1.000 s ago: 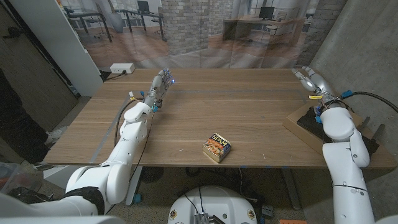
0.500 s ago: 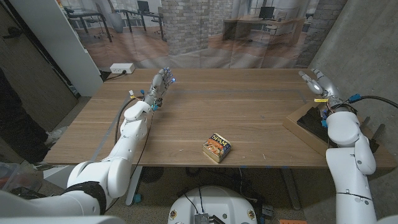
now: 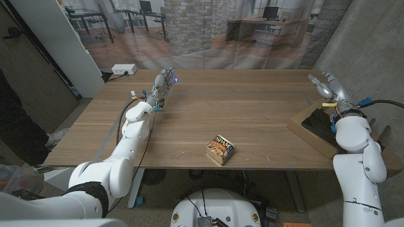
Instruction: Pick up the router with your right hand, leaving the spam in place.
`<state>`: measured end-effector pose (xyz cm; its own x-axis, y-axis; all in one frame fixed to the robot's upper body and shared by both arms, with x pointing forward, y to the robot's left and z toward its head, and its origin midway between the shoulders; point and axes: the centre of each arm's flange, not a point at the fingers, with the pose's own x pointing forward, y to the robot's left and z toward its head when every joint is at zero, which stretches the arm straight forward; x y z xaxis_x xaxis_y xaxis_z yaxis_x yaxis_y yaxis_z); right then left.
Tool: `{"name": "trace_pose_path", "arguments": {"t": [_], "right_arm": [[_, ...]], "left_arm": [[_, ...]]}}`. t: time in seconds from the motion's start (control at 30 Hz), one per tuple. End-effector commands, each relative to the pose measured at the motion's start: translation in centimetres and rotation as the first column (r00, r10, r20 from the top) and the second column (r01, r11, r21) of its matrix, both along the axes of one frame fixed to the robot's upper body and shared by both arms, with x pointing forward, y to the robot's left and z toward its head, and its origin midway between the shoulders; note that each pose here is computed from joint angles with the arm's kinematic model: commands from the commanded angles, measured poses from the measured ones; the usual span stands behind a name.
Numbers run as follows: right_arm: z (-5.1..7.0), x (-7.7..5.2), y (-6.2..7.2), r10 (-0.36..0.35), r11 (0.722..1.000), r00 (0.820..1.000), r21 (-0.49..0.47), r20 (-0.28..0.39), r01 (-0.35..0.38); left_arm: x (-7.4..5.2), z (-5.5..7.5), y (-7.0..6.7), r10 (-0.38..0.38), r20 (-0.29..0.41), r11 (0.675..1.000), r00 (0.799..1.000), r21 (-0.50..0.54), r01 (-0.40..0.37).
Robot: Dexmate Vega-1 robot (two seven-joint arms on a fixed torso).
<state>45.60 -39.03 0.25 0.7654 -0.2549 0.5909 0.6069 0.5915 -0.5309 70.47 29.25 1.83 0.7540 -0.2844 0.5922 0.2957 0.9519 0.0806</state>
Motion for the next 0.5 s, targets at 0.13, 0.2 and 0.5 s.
{"name": "trace_pose_path", "arguments": {"t": [0.13,0.2,0.5], "right_arm": [[-0.7,-1.8,-0.7,-0.081,0.997,0.997,-0.002,-0.017,0.081],[-0.8,-2.1,-0.9,-0.093,0.996,0.996,0.0,-0.019,0.093],[-1.3,-3.3,-1.4,-0.152,0.988,0.988,0.003,-0.031,0.152]], "left_arm": [[0.0,0.1,0.0,-0.005,0.001,1.0,1.0,0.004,0.005],[0.0,0.1,0.0,-0.006,0.002,1.0,1.0,0.005,0.006],[-0.1,0.1,0.0,-0.005,0.001,1.0,1.0,0.006,0.005]]}}
